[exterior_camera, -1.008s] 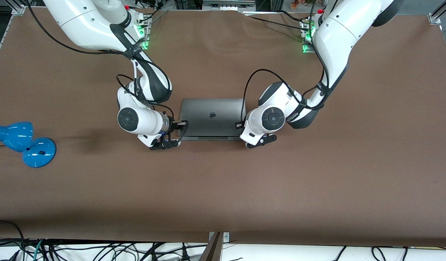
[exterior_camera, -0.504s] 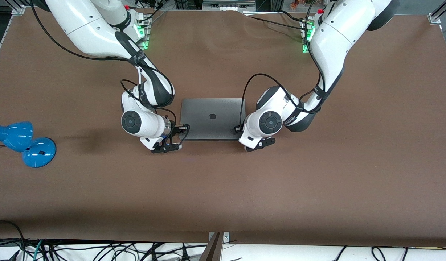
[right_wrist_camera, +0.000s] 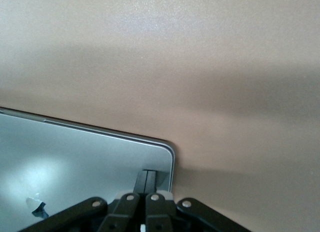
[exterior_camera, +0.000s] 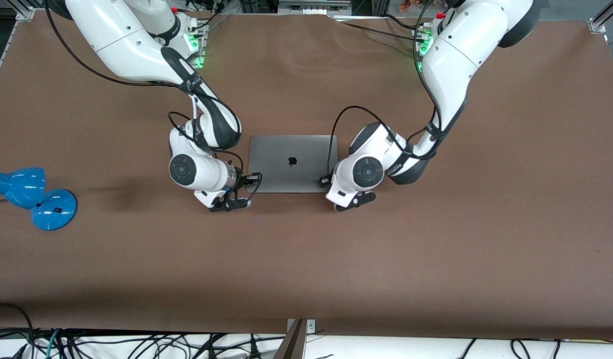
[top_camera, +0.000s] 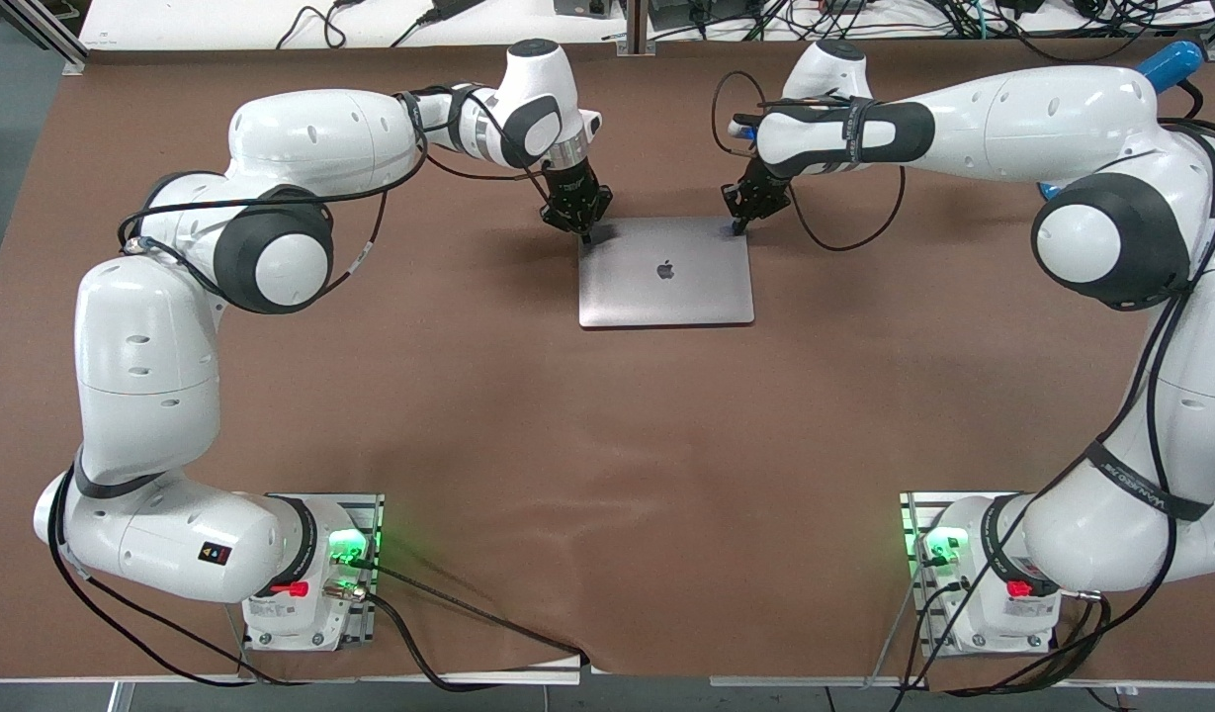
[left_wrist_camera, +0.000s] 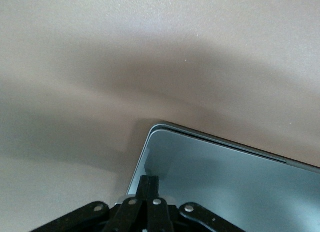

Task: Close laptop with both arms from behind
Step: 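Press the lid down flat with both grippers at its corners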

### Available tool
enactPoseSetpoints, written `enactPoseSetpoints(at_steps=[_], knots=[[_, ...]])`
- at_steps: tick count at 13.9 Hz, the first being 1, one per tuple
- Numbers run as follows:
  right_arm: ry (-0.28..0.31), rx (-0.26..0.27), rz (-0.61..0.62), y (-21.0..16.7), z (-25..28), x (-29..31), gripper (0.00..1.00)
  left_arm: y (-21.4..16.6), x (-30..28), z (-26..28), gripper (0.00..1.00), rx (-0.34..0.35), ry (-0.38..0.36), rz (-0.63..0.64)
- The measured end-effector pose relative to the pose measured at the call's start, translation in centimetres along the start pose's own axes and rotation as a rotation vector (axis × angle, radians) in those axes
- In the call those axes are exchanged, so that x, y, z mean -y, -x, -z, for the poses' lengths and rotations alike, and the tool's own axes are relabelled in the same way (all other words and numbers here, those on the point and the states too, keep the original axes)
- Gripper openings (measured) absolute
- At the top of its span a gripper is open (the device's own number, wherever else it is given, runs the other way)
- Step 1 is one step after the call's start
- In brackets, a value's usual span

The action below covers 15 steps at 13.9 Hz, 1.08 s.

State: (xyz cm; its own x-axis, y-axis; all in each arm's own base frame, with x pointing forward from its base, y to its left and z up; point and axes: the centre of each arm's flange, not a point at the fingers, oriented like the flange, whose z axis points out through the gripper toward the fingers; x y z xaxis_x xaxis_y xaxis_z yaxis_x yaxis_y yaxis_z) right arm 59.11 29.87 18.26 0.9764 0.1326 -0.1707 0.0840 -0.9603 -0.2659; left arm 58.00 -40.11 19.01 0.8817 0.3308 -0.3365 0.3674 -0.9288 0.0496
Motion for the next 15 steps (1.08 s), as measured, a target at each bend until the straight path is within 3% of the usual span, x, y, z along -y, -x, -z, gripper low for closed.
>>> enactPoseSetpoints(at_steps=[11, 15], knots=[[0.004, -0.003, 0.003, -0.1, 0.0, 0.1, 0.01, -0.3, 0.0, -0.7, 0.01, -0.014, -0.009, 0.003], [-0.003, -0.032, -0.017, -0.9, 1.1, 0.3, 0.01, -0.8, -0.2, 0.1, 0.05, -0.028, 0.005, 0.006]])
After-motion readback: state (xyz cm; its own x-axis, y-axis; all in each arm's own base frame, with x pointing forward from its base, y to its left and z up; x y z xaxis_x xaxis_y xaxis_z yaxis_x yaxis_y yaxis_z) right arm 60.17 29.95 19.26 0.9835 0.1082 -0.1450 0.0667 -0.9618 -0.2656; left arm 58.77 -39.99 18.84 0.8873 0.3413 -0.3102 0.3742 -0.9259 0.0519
